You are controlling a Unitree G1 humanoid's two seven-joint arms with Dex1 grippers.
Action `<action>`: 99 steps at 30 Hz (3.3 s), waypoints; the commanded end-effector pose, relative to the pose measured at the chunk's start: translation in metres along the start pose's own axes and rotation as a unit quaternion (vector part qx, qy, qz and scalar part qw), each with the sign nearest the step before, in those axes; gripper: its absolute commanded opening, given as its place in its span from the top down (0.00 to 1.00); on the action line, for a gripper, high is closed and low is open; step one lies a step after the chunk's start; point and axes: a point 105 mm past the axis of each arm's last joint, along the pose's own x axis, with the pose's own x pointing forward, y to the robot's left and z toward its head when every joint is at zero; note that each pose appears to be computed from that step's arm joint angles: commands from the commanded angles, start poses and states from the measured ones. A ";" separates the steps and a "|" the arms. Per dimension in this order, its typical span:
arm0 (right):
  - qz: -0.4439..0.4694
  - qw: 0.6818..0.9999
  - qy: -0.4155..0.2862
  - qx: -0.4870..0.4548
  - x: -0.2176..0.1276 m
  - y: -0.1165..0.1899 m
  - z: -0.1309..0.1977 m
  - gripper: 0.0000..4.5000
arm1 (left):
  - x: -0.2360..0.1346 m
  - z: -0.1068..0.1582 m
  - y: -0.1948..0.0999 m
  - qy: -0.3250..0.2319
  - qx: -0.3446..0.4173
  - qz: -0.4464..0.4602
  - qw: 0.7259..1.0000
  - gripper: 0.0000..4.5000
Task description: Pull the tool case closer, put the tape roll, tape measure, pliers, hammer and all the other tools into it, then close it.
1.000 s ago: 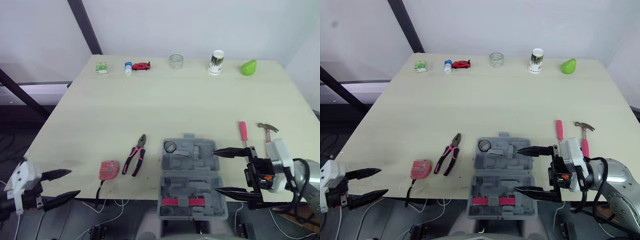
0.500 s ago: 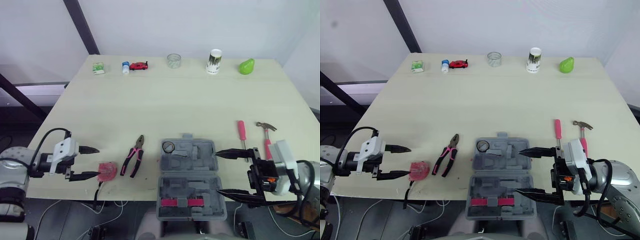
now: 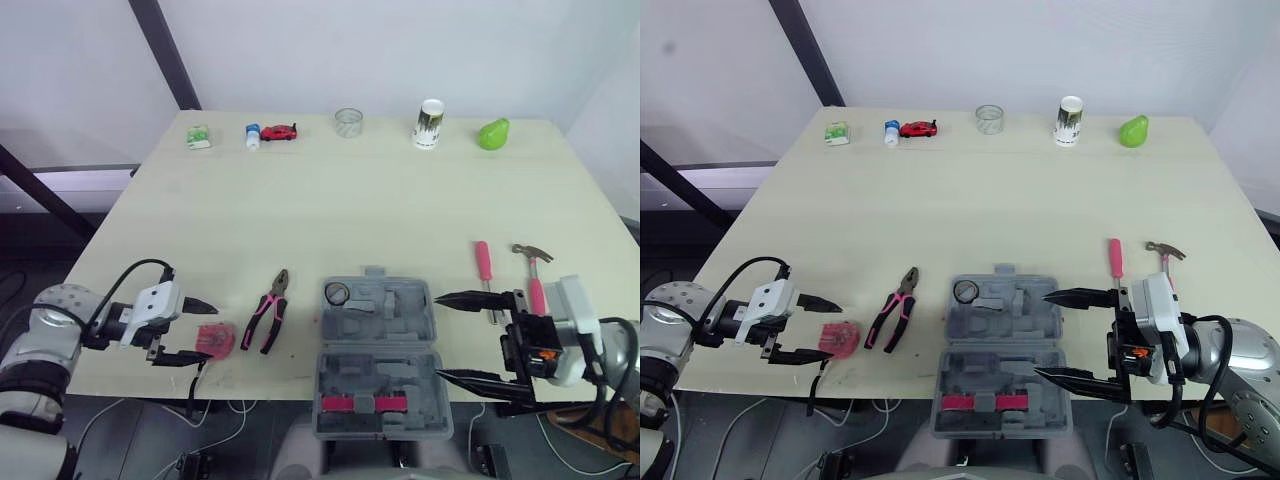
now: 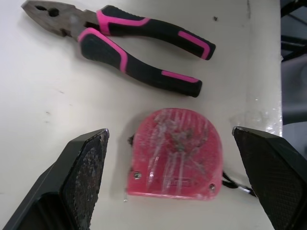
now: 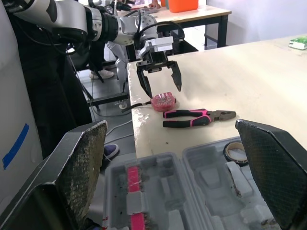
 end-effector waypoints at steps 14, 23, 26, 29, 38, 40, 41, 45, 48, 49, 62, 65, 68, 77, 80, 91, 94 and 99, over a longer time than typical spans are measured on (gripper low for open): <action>0.004 1.000 -0.005 -0.023 0.003 0.002 0.010 0.00 | 0.009 -0.027 -0.013 0.068 0.024 -0.038 0.997 0.02; 0.006 1.000 -0.003 -0.023 0.004 0.001 0.010 0.00 | 0.018 -0.025 -0.016 0.035 0.019 -0.023 0.999 0.32; 0.007 1.000 -0.003 -0.021 0.005 0.000 0.009 0.00 | 0.012 -0.024 -0.017 0.027 0.016 -0.016 0.999 0.32; -0.010 1.000 -0.004 -0.008 0.007 -0.004 0.006 0.00 | 0.000 -0.014 -0.005 0.005 0.014 0.022 1.000 0.32; -0.111 0.991 0.067 0.030 0.032 -0.034 -0.019 0.00 | 0.001 0.077 0.017 -0.126 0.070 0.051 0.988 0.32; -0.124 0.986 0.066 0.086 0.038 -0.044 -0.016 0.00 | 0.008 0.100 0.019 -0.148 0.092 0.050 0.983 0.32; -0.123 0.983 0.051 0.130 0.044 -0.049 -0.011 0.00 | 0.013 0.116 0.022 -0.167 0.102 0.054 0.979 0.32; -0.076 0.975 0.030 0.206 0.073 -0.051 0.003 0.00 | 0.033 0.157 0.028 -0.211 0.124 0.061 0.968 0.32; -0.078 0.958 0.020 0.274 0.089 -0.059 0.006 0.00 | 0.047 0.180 0.028 -0.237 0.138 0.059 0.960 0.32; -0.081 0.954 0.022 0.289 0.093 -0.062 0.005 0.00 | 0.051 0.186 0.027 -0.243 0.140 0.058 0.958 0.32; -0.113 0.928 0.067 0.349 0.107 -0.072 0.000 0.00 | 0.070 0.211 0.011 -0.223 0.158 -0.014 0.962 0.32; -0.105 0.928 0.076 0.348 0.108 -0.070 0.000 0.00 | 0.068 0.210 0.009 -0.211 0.160 -0.033 0.964 0.32; -0.101 0.921 0.069 0.370 0.112 -0.071 0.000 0.00 | 0.068 0.208 0.007 -0.200 0.174 -0.040 0.963 0.32; -0.097 0.905 0.076 0.408 0.110 -0.066 -0.004 0.74 | 0.070 0.212 0.006 -0.207 0.187 -0.039 0.959 0.32; -0.096 0.900 0.076 0.418 0.109 -0.064 -0.004 0.87 | 0.073 0.215 0.004 -0.211 0.199 -0.040 0.956 0.33; -0.146 0.877 0.075 0.452 0.063 -0.059 -0.017 0.90 | 0.073 0.230 -0.013 -0.316 0.067 -0.071 0.944 0.00; -0.172 0.868 0.080 0.459 0.037 -0.053 -0.027 0.90 | 0.069 0.229 -0.021 -0.350 0.015 -0.082 0.933 0.00; -0.223 0.843 0.099 0.480 -0.010 -0.042 -0.044 0.90 | 0.063 0.212 -0.043 -0.358 -0.032 -0.097 0.928 0.00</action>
